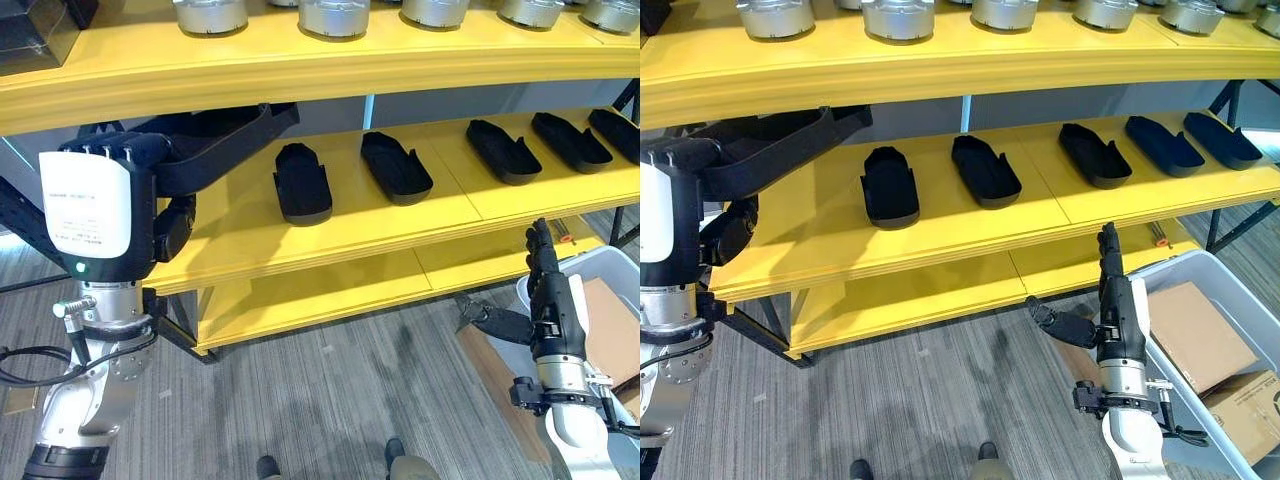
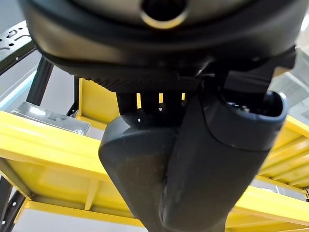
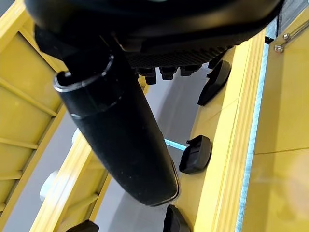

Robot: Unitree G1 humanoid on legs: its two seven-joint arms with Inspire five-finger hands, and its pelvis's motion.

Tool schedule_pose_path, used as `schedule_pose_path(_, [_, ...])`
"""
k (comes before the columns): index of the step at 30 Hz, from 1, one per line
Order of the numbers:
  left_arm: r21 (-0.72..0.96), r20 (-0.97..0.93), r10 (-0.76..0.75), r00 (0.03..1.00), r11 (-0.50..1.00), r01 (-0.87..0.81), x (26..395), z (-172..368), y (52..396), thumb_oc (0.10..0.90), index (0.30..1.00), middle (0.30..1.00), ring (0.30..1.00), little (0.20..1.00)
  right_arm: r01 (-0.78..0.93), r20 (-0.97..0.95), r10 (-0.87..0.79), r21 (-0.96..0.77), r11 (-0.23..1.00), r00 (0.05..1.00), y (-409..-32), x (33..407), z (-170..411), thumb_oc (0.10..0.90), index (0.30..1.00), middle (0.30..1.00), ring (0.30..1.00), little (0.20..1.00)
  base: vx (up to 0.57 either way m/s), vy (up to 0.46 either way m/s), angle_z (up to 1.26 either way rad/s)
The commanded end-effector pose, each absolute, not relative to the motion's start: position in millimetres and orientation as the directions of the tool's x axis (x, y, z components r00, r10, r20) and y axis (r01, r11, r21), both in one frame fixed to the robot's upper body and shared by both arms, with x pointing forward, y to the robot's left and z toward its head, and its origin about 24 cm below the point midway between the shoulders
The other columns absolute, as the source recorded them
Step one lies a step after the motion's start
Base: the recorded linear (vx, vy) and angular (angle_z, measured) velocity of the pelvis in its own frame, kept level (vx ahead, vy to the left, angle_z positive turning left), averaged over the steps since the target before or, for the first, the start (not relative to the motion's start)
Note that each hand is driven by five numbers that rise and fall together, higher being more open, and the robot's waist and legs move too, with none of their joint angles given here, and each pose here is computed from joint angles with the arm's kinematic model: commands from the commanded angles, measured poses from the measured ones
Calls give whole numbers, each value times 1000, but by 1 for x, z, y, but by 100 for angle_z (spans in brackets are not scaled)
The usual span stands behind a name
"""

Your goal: Move parts from the plastic box to the shelf.

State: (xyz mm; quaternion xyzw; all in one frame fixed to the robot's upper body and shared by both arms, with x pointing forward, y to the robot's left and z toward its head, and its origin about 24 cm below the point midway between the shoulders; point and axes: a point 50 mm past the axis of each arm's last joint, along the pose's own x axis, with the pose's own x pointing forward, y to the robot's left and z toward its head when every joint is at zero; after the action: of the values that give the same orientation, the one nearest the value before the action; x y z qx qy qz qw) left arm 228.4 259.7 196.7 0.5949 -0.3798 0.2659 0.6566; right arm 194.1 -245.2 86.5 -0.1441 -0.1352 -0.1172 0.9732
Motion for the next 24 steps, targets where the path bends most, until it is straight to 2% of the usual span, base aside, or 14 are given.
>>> schedule_pose_path(1, [344, 938, -108, 330, 160, -925, 228, 247, 262, 400, 300, 300, 300, 300, 312, 499, -136, -290, 905, 856, -251, 192, 128, 900, 1000, 1000, 1000, 1000, 20, 39, 5])
schedule_pose_path(10, [479, 876, 9, 482, 106, -872, 255, 221, 278, 400, 300, 300, 300, 300, 278, 468, -117, -292, 915, 876, -248, 196, 124, 900, 1000, 1000, 1000, 1000, 7, 15, 3])
schedule_pose_path(13, [498, 861, 62, 505, 99, -861, 266, 216, 283, 400, 300, 300, 300, 300, 260, 467, -102, -287, 922, 879, -246, 199, 124, 900, 1000, 1000, 1000, 1000, -10, -10, -1])
schedule_pose_path(24, [432, 870, 218, 442, 92, -897, 291, 228, 296, 400, 300, 300, 300, 300, 178, 494, -10, -293, 939, 869, -233, 209, 133, 900, 1000, 1000, 1000, 1000, -77, -38, -1])
